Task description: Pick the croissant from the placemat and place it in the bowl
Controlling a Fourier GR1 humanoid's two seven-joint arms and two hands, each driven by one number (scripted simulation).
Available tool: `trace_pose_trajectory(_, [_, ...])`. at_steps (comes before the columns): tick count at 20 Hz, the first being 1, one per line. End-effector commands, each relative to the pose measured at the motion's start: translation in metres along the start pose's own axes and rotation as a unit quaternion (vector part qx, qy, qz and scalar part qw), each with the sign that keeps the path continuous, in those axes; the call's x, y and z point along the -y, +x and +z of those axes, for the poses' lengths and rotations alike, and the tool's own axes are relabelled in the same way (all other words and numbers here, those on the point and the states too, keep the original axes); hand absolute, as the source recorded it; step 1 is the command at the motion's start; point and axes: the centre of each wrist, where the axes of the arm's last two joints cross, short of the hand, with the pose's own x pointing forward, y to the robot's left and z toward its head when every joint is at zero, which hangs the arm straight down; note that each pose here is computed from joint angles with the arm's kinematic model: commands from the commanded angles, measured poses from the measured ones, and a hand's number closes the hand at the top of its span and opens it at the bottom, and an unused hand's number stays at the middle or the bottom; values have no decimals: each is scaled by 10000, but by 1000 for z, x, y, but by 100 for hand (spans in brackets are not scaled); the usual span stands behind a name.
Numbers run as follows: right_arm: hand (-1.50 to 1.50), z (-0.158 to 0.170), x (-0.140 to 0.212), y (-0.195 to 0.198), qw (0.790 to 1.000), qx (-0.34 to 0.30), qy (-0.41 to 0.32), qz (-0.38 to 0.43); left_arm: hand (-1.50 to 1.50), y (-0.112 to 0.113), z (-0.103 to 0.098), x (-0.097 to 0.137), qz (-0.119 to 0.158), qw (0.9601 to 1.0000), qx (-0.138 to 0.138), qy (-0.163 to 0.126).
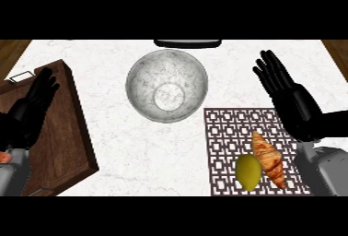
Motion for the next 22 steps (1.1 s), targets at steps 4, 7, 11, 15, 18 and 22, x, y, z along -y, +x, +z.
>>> trace_pose_trajectory(4, [-150,21,-88,-5,9539,-323,2965,322,0,27,-11,-8,167,9958,832,356])
trace_pose_trajectory(7, [-150,0,-61,38,8962,574,3185,3034,0,17,-9,-3,271,9975,578,288])
trace_pose_trajectory(11, [-150,73,-93,-5,9066,1329,2852,2812,0,20,-6,-18,478,9932,788,709])
trace_pose_trajectory(15, [-150,118,-99,-8,8745,1536,3084,3413,0,23,-9,-29,546,9920,926,656])
trace_pose_trajectory(18, [-150,134,-93,10,8444,1630,3045,4095,0,5,-2,-24,474,9927,909,639])
trace_pose_trajectory(22, [-150,127,-84,59,8060,1330,2519,5188,0,5,-3,-25,502,9931,841,641])
